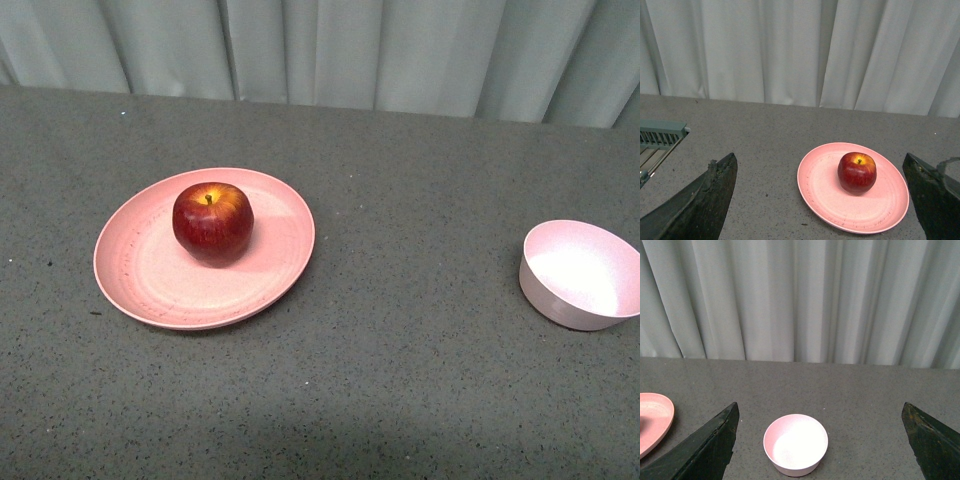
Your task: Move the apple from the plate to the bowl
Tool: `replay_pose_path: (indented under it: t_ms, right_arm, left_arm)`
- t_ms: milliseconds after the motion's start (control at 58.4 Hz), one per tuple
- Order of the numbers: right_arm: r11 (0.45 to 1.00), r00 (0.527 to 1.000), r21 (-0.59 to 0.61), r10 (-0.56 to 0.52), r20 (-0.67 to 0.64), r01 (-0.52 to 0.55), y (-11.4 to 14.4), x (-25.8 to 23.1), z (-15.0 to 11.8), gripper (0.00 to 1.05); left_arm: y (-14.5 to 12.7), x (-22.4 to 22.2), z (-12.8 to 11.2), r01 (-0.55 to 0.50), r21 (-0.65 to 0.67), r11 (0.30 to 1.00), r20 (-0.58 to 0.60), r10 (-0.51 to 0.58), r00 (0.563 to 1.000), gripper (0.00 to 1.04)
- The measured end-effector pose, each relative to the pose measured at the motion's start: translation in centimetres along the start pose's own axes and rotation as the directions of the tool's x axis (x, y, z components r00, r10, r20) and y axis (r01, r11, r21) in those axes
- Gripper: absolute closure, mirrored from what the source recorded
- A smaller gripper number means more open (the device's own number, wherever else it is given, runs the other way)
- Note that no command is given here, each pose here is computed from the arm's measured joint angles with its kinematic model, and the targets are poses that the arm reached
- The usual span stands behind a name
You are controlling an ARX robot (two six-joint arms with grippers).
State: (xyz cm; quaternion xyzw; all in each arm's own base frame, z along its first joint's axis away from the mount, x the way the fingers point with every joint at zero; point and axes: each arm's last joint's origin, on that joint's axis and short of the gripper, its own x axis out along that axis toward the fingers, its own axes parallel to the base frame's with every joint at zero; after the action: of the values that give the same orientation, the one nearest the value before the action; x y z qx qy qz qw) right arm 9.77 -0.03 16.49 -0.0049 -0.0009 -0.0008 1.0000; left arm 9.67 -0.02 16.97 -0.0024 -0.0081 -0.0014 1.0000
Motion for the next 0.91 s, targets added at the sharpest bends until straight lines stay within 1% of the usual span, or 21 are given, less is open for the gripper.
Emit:
replay_pose_path:
  t_ms: [908]
  right_arm:
    - [1.0,1.0,0.0,0.0,0.0,0.0,0.0,0.0,0.0,0.09]
  left_arm:
    - [0.0,0.0,0.0,0.0,0.0,1.0,0.0,0.0,1.0,0.07]
